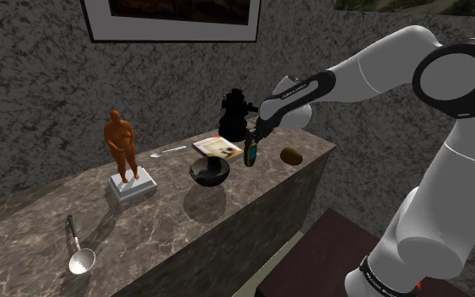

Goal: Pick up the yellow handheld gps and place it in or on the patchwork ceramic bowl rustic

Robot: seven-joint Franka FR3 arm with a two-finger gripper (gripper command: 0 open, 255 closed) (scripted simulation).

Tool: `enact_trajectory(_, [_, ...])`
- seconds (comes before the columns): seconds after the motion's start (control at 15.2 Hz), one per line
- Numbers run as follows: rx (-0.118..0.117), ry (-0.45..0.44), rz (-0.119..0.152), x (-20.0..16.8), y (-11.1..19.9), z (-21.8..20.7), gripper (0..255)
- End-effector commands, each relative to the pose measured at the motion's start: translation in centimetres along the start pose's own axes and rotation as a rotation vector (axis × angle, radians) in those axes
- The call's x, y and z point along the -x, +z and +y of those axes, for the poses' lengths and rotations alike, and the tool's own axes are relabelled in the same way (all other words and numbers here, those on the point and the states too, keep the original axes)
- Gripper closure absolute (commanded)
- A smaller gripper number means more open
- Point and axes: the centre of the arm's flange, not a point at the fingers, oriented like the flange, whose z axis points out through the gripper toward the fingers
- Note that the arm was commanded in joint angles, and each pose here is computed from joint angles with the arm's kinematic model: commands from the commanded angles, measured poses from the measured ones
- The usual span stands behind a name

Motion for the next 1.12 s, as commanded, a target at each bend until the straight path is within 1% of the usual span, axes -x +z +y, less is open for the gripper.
enact_trajectory(0.0, [0.0,0.0,0.0,-0.3,-1.0,0.0,255])
enact_trajectory(1.06, [0.0,0.0,0.0,-3.8,-8.6,-0.8,255])
